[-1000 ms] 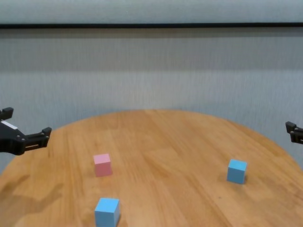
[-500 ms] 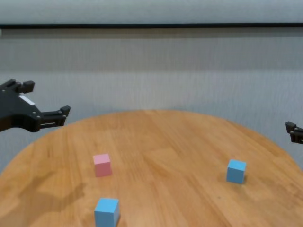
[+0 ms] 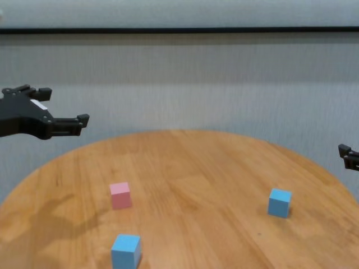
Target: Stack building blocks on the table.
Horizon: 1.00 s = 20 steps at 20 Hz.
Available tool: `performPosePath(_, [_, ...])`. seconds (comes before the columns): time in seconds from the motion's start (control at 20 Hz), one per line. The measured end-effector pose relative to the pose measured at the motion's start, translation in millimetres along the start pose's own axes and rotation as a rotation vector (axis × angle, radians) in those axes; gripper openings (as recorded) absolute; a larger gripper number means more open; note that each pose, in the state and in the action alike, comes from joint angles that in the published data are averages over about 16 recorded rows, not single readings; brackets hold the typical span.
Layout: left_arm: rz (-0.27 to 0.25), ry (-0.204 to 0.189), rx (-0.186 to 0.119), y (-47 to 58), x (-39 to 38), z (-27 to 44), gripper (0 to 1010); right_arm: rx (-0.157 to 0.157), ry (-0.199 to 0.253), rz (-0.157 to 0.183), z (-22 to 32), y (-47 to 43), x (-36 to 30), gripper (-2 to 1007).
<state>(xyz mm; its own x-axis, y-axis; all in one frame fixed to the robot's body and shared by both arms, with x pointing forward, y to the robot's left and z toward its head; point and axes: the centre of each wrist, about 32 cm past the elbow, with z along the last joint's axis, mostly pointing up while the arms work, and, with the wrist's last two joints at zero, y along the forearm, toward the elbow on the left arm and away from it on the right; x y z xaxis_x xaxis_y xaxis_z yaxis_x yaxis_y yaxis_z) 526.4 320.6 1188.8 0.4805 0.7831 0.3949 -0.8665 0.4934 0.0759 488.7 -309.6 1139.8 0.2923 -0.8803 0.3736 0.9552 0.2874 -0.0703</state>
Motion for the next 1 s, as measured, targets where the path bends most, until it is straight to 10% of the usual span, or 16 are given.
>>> performPosePath(0.4, [-0.087, -0.017, 0.02, 22.3, 9.8, 7.9, 1000, 0.0, 0.0, 0.0, 0.0, 0.0, 0.0, 1005])
performPosePath(1.0, [-0.273, 0.045, 0.073, 48.4, -2.4, 7.4, 1000, 0.0, 0.0, 0.0, 0.0, 0.0, 0.0, 1004])
